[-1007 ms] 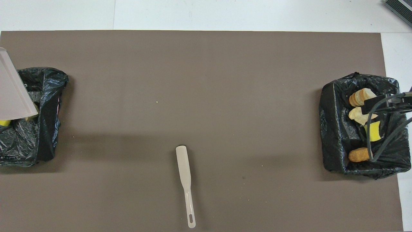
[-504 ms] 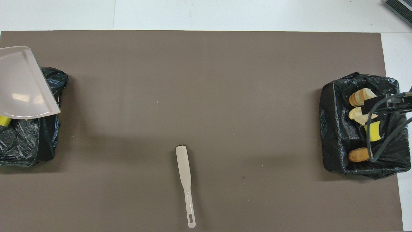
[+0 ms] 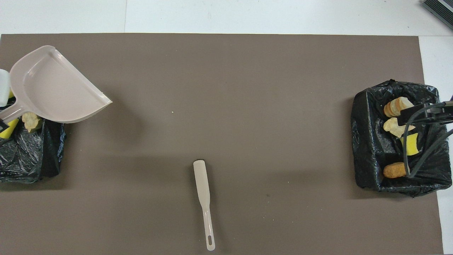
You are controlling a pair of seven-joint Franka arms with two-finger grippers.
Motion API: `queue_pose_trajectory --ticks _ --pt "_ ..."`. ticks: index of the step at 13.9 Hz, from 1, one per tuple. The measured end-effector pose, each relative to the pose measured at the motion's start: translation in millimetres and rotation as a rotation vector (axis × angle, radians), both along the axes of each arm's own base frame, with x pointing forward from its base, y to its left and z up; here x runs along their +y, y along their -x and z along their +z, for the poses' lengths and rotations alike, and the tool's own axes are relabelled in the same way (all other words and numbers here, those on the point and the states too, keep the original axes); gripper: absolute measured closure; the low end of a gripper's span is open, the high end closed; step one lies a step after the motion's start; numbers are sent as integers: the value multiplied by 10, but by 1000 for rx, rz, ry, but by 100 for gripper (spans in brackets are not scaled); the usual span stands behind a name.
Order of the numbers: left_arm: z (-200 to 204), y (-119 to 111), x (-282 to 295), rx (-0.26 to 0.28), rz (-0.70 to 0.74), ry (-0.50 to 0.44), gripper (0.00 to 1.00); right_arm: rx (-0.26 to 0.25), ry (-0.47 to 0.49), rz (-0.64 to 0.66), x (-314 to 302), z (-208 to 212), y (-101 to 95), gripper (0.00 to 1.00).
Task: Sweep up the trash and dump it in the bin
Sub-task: 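Bring the dustpan back to the table center with the left gripper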
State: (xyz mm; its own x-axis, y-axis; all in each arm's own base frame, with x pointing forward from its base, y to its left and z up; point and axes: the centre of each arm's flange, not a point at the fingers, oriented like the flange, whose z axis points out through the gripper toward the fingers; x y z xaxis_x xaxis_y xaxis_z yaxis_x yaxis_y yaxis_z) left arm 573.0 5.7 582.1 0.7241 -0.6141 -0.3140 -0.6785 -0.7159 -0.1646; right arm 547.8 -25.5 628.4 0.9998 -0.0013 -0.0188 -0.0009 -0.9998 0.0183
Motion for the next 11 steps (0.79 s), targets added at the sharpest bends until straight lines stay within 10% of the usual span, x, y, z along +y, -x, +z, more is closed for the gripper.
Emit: queue_pose_trajectory --ticks 6,11 --pt "-202 372 -1158 -65 292 111 69 0 0 0 -1 0 0 0" --pt "-445 551 -2372 -225 545 237 69 0 0 0 -1 0 0 0"
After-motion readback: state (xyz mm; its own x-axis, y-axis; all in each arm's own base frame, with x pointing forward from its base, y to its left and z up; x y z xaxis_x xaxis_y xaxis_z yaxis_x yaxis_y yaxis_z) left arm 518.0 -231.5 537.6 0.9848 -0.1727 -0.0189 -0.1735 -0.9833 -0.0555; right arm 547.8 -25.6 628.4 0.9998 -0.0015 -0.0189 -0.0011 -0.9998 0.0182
